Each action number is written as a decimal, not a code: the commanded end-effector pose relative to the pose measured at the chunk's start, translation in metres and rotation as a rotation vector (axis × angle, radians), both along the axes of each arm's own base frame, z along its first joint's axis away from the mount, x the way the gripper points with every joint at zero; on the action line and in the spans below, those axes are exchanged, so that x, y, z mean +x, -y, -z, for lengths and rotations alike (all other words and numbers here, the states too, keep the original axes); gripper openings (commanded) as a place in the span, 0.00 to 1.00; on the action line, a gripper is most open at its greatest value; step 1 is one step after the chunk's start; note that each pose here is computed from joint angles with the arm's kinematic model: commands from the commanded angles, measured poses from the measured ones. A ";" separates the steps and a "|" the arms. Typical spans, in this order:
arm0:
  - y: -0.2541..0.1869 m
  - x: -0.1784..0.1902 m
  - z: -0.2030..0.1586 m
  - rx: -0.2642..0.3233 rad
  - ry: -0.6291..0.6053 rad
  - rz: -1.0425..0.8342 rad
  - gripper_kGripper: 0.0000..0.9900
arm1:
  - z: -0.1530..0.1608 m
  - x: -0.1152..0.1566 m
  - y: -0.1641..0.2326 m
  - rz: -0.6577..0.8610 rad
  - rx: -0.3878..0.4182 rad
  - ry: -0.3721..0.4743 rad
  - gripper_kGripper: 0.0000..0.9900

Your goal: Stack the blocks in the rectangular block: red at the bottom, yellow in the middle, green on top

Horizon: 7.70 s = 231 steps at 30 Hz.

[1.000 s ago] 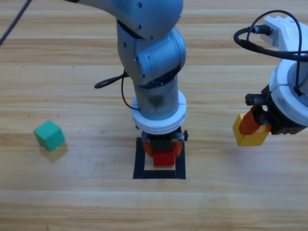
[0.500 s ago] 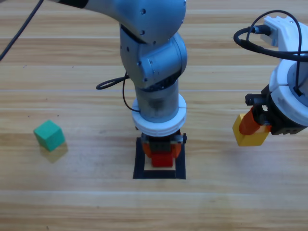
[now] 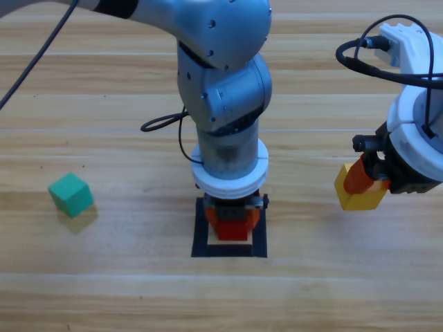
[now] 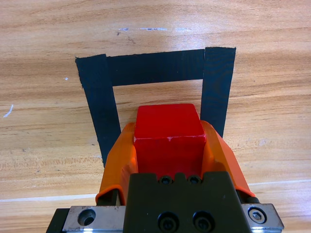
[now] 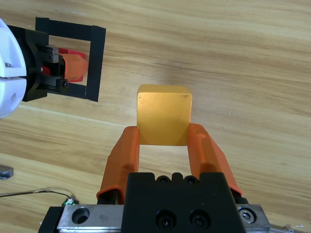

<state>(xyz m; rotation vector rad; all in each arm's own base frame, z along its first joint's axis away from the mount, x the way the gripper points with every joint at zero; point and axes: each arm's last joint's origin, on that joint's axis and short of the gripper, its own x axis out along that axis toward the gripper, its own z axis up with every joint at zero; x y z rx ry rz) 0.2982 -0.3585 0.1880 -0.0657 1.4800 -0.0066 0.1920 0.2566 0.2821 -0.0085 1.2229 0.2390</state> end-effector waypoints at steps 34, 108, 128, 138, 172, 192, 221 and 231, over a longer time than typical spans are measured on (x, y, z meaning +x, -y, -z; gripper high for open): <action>-0.145 -0.038 -0.154 0.119 0.118 -0.084 0.96 | 0.032 0.012 -0.101 -0.013 -0.104 -0.137 0.00; -0.214 0.008 -0.039 -0.002 -0.006 -0.998 0.96 | 0.070 0.039 -0.174 -0.003 -0.169 -0.134 1.00; -0.235 0.021 0.000 -0.008 -0.056 -1.019 0.96 | -0.083 -0.063 0.035 -0.346 0.397 0.332 1.00; -0.241 0.022 0.016 -0.002 -0.066 -1.008 0.91 | -0.006 -0.031 -0.014 -0.358 0.155 0.180 1.00; -0.119 0.056 -0.119 0.042 0.089 0.160 0.12 | -0.009 -0.027 0.034 -0.333 0.163 0.201 1.00; -0.024 -0.001 -0.094 0.010 0.011 0.289 0.12 | -0.008 -0.029 0.039 -0.339 0.175 0.206 1.00; 0.012 -0.009 -0.076 0.030 0.012 0.011 0.13 | -0.009 -0.029 0.039 -0.338 0.178 0.210 1.00; 0.014 -0.006 -0.068 0.046 0.010 0.026 0.12 | -0.009 -0.029 0.040 -0.337 0.178 0.209 1.00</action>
